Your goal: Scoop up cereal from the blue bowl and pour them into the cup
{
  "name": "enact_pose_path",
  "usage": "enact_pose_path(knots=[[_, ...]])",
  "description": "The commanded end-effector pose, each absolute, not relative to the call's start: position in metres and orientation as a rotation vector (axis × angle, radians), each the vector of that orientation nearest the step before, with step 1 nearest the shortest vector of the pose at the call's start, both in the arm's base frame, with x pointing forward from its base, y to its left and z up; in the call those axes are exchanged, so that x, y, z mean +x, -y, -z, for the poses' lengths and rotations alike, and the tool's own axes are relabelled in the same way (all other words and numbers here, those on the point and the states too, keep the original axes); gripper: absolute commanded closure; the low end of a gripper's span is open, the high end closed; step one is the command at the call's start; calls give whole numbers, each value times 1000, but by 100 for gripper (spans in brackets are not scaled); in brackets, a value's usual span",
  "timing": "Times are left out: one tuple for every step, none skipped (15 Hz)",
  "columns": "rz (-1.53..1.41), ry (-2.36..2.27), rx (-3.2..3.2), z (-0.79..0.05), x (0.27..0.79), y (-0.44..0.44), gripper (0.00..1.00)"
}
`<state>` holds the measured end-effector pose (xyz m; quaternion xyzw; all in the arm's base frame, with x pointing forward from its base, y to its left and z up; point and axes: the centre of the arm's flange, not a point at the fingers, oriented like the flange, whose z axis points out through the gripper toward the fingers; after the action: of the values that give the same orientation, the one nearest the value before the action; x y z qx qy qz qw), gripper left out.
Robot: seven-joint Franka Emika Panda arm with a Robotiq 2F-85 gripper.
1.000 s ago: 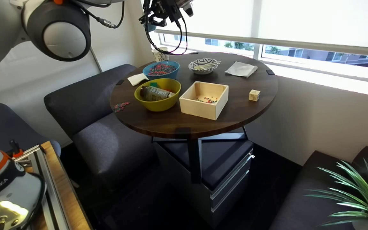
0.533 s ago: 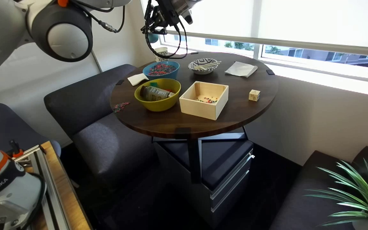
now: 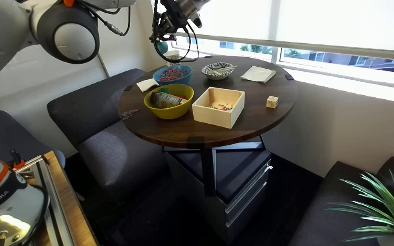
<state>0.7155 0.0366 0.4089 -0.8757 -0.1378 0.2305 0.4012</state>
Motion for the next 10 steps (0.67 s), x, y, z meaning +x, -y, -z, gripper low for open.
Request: enact_pose_path(knots=[[-551,313,-2285,-417,750,-41,98],[-537,305,-2294,-419,752,-41,98],[-523,300,-2301,-421,754,-42,98],[-511,300,-2303,-423,756,-43,98],[-500,298,-2308,-426,757,-43,98],[-503,299,-2316,-427,757,-43,98],[-513,299,-2324,-427,757,-42,98],[-527,304,-2332,-427,755,-43,98],[-532,310,-2346,-427,754,-44,98],[-532,315,-2363,-427,753,-45,98]])
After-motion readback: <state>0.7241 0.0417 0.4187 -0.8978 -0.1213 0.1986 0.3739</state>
